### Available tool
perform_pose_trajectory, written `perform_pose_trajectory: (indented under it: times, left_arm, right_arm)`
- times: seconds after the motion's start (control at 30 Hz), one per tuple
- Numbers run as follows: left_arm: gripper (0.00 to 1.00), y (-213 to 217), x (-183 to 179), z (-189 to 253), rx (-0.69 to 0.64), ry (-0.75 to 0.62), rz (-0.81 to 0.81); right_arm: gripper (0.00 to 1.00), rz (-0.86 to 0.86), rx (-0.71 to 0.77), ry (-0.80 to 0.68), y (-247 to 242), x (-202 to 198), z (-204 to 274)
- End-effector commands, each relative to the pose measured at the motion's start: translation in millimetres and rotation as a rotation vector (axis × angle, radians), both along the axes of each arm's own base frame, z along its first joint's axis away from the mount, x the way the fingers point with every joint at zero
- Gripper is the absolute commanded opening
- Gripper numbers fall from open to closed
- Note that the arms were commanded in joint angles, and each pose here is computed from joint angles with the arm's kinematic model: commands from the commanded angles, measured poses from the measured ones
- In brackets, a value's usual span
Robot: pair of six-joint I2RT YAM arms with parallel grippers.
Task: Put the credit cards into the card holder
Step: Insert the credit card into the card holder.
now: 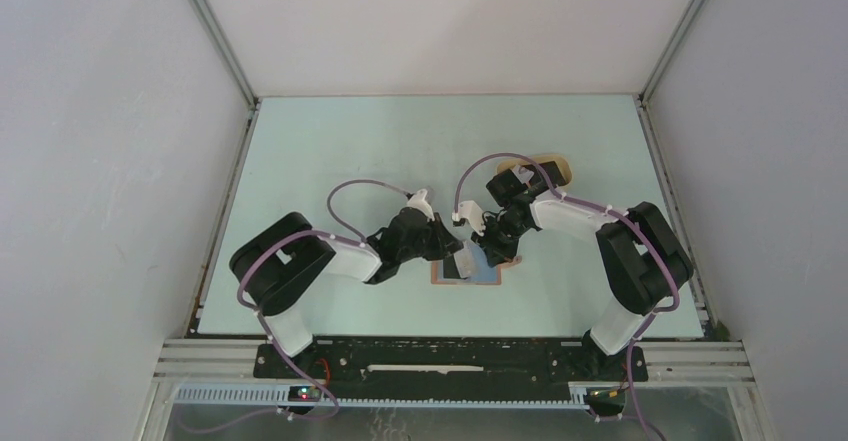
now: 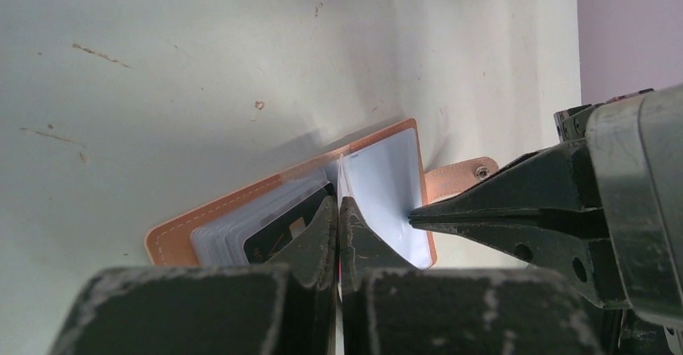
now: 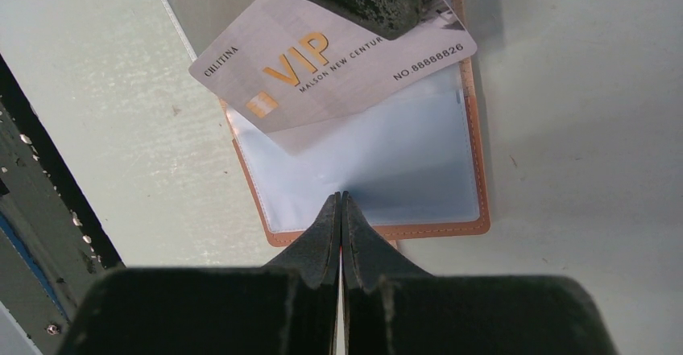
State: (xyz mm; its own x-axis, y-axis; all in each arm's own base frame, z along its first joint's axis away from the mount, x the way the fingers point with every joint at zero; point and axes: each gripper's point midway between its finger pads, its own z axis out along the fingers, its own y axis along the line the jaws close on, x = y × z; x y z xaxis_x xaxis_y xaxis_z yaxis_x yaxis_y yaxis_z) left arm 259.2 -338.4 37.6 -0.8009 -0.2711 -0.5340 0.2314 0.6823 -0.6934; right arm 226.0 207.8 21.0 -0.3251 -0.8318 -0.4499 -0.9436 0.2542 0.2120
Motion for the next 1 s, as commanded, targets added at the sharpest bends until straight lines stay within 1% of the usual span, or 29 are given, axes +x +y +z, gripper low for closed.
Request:
perform_pose_trajectory:
  times: [0.0,0.33,0.63,0.97]
  left_arm:
    - [0.00,-5.9,-3.0,-10.4,0.063,0.004,-0.062]
    - [0.00,-12.4,-13.7,-18.5,0.090,0.068,-0.136]
    - [0.00,-3.4,-17.3,-23.5,0.166,0.112,-0.132]
    - [0.00,-1.0,-20.9,-26.4,0.208,0.143,-0.151]
  right_arm:
    - [0.03,0.002,-0.003,0.012,4.0,-1.1,3.7]
    - [0.04,0.007,0.006,0.016,5.2,-2.4,5.4]
    - [0.04,0.007,0.009,0.015,5.6,-2.3,5.7]
    - [0.04,0.009,0.011,0.015,6.2,-2.6,6.0]
